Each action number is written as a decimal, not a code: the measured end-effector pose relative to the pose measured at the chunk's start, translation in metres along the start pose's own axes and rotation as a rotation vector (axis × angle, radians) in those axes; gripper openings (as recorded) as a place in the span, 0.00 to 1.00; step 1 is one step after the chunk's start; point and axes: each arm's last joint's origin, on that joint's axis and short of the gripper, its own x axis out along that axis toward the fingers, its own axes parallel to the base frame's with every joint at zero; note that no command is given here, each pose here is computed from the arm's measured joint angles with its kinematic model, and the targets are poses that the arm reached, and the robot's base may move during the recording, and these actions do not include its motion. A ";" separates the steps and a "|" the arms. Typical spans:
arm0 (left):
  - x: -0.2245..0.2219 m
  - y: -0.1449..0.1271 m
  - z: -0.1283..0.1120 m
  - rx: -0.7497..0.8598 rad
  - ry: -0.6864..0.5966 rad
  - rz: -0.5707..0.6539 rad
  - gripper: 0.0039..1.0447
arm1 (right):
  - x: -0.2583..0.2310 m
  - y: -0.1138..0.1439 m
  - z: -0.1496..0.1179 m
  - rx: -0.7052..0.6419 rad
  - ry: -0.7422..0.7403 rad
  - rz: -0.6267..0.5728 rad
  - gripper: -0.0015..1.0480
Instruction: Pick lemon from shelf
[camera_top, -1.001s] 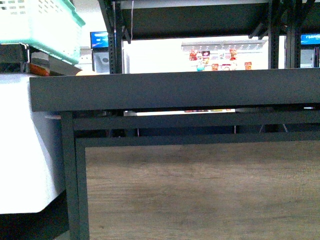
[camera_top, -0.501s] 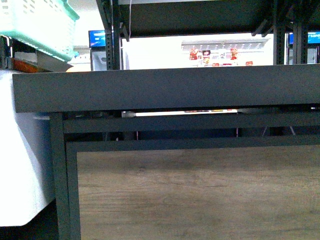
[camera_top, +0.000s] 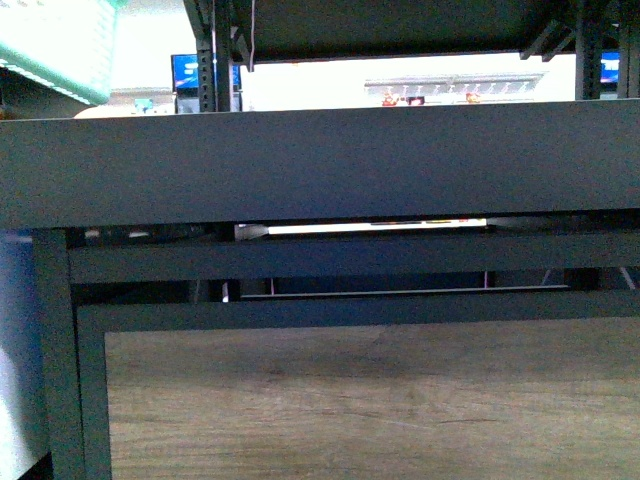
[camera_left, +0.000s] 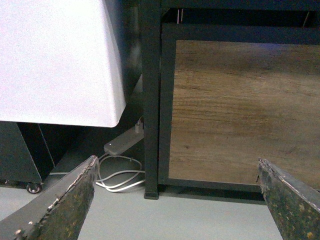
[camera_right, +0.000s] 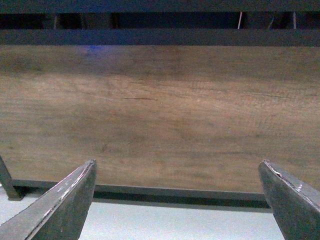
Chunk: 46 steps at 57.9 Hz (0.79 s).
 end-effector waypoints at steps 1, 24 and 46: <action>0.000 0.000 0.000 0.000 0.000 0.000 0.92 | 0.000 0.000 0.000 0.000 0.000 0.000 0.93; 0.000 0.000 0.000 0.000 0.000 -0.001 0.92 | 0.000 0.000 0.000 0.000 0.000 0.001 0.93; 0.000 0.000 0.000 0.000 0.000 -0.001 0.92 | 0.000 0.000 0.000 0.000 0.002 0.001 0.93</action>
